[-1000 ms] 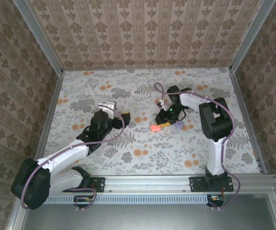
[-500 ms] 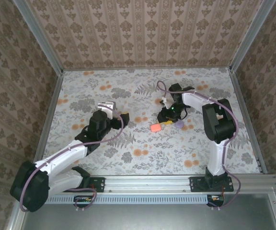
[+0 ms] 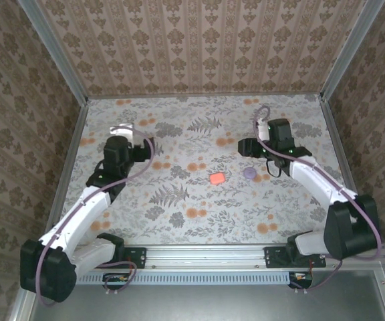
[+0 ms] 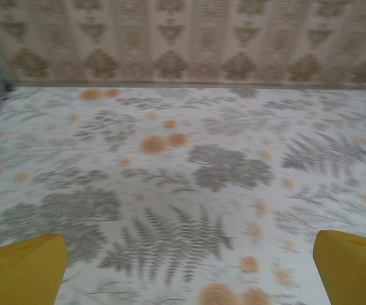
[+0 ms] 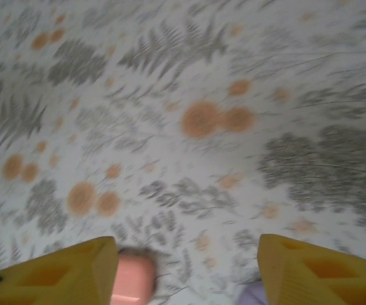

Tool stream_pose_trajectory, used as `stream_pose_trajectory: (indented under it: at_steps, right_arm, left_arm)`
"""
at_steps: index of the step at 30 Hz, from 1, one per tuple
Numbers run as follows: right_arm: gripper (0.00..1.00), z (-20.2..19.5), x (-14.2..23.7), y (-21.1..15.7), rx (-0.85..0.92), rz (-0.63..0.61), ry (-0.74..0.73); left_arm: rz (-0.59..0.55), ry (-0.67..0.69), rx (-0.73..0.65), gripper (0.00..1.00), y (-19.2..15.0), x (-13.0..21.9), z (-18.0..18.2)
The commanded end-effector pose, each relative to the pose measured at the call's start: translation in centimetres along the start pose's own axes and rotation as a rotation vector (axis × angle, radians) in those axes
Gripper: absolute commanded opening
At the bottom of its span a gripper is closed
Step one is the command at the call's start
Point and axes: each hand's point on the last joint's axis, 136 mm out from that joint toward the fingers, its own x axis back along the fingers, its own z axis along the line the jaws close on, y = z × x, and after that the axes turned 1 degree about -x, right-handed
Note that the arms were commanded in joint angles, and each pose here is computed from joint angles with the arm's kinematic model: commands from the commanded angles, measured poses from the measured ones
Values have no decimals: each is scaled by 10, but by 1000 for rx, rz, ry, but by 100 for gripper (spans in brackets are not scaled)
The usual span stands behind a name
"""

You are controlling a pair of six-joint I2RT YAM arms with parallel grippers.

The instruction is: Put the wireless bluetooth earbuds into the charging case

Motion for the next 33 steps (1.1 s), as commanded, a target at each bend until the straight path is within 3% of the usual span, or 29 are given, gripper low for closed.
stream_pose_trajectory:
  at_steps: [1, 2, 3, 4, 7, 16, 33]
  right_arm:
    - [69, -34, 19, 40, 55, -247, -165]
    - [72, -43, 24, 42, 62, -269, -204]
    - [97, -51, 27, 41, 67, -278, -233]
    - [100, -62, 31, 39, 68, -291, -276]
    - [100, -83, 41, 33, 79, -324, -361]
    - [100, -105, 45, 7, 141, -420, -410]
    - [100, -106, 20, -8, 159, -464, -339]
  left_arm:
    - [21, 105, -26, 100, 1, 2, 34]
    - [18, 129, -32, 100, 0, 1, 42]
    - [14, 142, -40, 100, -1, 2, 48]
    - [10, 157, -51, 100, -3, 2, 53]
    - [1, 209, -58, 100, -15, 0, 73]
    - [-67, 286, -20, 100, -65, -9, 109]
    - [-147, 297, -81, 100, -77, -42, 114]
